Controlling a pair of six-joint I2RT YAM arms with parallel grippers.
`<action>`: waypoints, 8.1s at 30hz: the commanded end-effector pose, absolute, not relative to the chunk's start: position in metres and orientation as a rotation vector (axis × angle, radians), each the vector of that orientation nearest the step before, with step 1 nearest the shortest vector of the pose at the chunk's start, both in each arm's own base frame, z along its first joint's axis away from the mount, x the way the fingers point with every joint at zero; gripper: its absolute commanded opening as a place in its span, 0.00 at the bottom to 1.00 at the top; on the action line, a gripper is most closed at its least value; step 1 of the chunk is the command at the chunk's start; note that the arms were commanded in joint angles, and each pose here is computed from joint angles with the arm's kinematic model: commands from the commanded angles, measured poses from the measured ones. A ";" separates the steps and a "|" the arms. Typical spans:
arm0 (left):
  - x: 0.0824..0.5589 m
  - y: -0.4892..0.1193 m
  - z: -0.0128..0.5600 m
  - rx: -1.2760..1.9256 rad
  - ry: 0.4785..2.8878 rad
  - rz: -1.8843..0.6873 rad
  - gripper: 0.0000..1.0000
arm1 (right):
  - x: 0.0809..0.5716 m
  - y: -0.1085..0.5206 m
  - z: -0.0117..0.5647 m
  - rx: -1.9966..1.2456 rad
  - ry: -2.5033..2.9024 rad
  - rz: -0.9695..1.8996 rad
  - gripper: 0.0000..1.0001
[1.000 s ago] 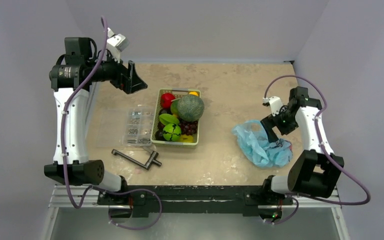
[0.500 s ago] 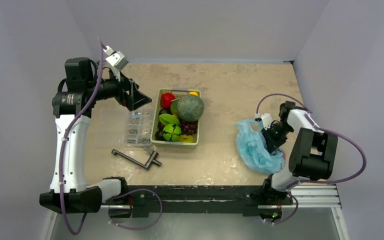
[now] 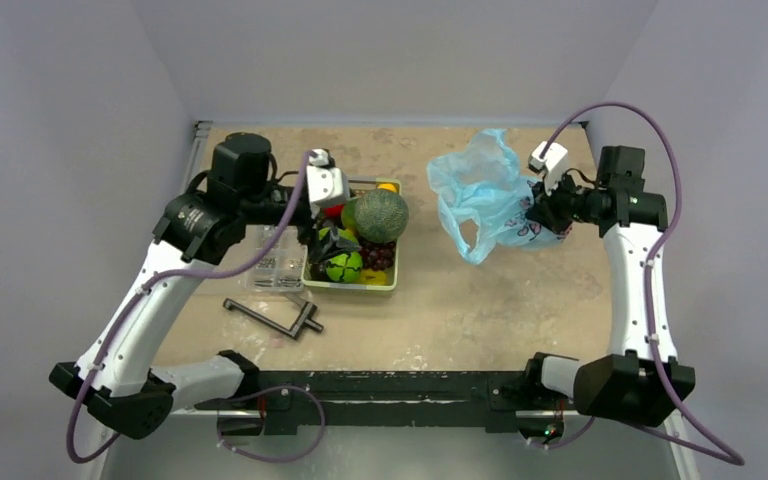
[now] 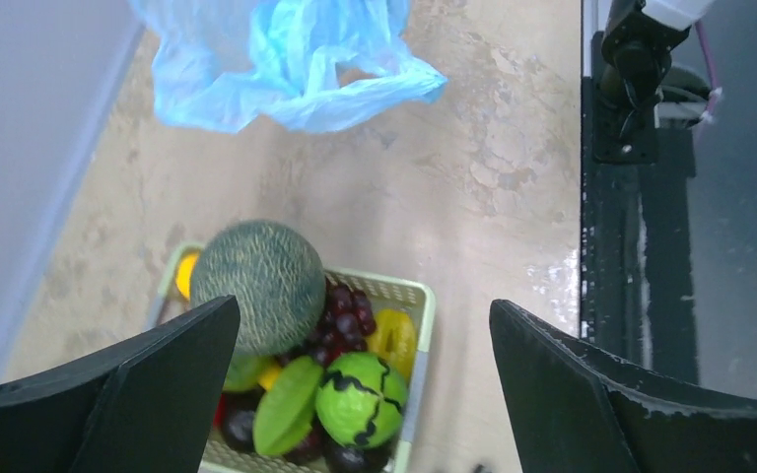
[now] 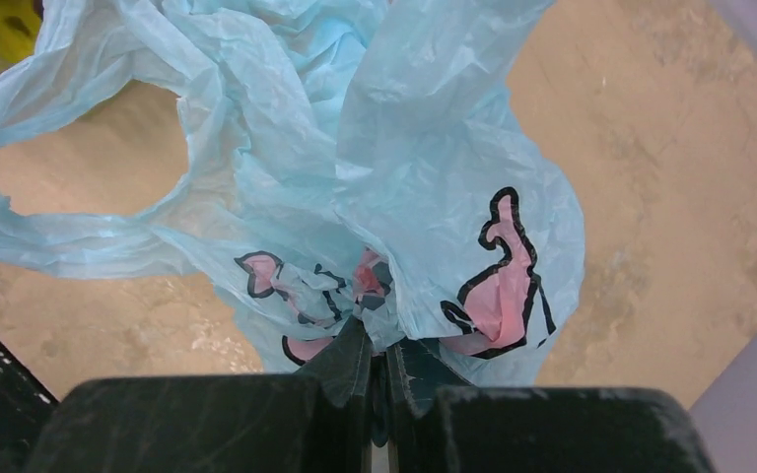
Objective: Place the fake fruits into the plastic bag and tie a complex knot
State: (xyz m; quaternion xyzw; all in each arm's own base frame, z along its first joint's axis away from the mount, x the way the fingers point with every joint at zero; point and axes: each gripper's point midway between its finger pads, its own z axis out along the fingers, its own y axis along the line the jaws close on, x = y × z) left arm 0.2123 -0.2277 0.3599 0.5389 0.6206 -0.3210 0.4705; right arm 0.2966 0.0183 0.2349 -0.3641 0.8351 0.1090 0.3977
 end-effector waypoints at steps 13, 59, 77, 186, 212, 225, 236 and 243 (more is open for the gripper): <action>0.210 -0.393 0.333 1.820 0.699 -0.243 1.00 | 0.250 0.084 0.292 -0.899 1.964 0.579 0.00; 0.126 -0.410 0.167 2.096 0.589 -0.523 0.00 | 0.322 0.084 0.189 -0.899 2.169 0.275 0.99; 0.123 -0.412 0.159 2.121 0.552 -0.473 0.00 | 0.272 0.125 0.123 -1.236 2.292 0.544 0.99; 0.079 -0.347 0.161 1.906 0.212 -0.327 0.00 | 0.316 0.094 0.193 -0.807 2.202 0.635 0.00; 0.121 -0.406 0.177 1.882 0.885 -0.716 1.00 | 0.366 -0.065 0.117 0.504 2.552 0.358 0.00; 0.217 -0.452 0.087 1.838 1.285 -0.315 1.00 | 0.370 -0.073 0.065 0.459 2.683 0.343 0.02; 0.219 -0.473 0.165 1.429 1.748 -0.862 0.00 | 0.421 -0.073 0.123 0.326 2.547 0.490 0.90; 0.259 -0.479 0.232 0.887 1.959 -1.377 0.00 | 0.418 -0.114 0.228 0.210 2.398 0.395 0.99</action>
